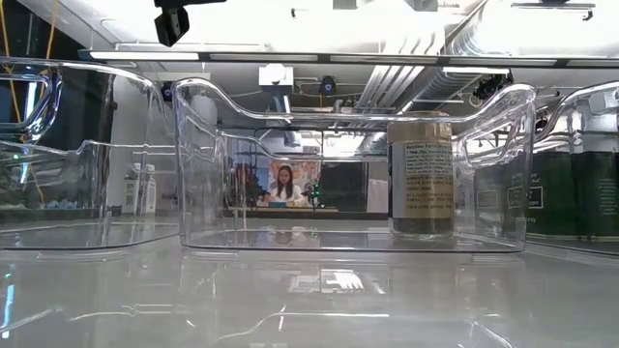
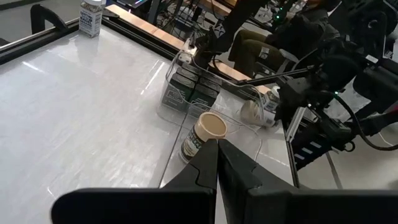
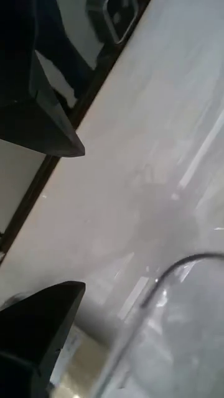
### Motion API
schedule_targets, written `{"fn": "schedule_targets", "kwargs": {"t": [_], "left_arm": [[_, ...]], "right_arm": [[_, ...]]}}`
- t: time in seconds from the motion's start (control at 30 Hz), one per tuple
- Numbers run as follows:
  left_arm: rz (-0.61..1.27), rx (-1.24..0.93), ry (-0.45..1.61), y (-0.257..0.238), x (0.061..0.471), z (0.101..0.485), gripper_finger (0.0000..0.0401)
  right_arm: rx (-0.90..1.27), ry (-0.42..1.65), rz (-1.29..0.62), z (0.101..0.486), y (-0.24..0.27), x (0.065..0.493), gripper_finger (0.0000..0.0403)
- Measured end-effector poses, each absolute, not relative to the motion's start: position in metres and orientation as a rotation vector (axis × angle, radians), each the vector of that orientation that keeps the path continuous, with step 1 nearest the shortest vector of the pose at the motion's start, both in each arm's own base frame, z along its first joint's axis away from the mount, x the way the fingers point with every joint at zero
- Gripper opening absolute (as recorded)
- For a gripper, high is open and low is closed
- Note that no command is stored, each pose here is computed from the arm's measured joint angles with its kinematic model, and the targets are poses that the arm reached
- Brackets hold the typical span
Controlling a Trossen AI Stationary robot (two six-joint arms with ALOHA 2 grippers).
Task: Sort spices by type
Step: Put the golden seasoning bottle into the middle transparent bin aligned with the other golden seasoning bottle
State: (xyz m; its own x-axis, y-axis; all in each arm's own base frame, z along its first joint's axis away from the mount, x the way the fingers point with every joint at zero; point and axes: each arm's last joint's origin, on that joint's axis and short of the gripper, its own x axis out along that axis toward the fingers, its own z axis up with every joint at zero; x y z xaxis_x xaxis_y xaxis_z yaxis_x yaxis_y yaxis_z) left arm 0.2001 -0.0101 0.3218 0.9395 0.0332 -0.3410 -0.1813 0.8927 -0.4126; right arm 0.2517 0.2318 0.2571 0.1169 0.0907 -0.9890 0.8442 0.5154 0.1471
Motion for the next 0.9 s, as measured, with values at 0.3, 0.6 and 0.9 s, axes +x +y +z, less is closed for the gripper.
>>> {"fn": "schedule_targets", "kwargs": {"t": [0.3,0.6,0.9], "left_arm": [[0.114,-0.461,0.334,-0.01,0.2,0.322,0.0],[0.11,-0.463,0.317,-0.01,0.201,0.323,0.0],[0.1,-0.465,0.294,-0.01,0.201,0.326,0.0]], "right_arm": [[0.873,1.455,-0.789,0.256,0.245,0.224,0.0336],[0.876,1.58,-1.042,0.247,0.248,0.196,0.0336],[1.027,1.524,-1.137,0.216,0.234,0.181,0.0336]]}}
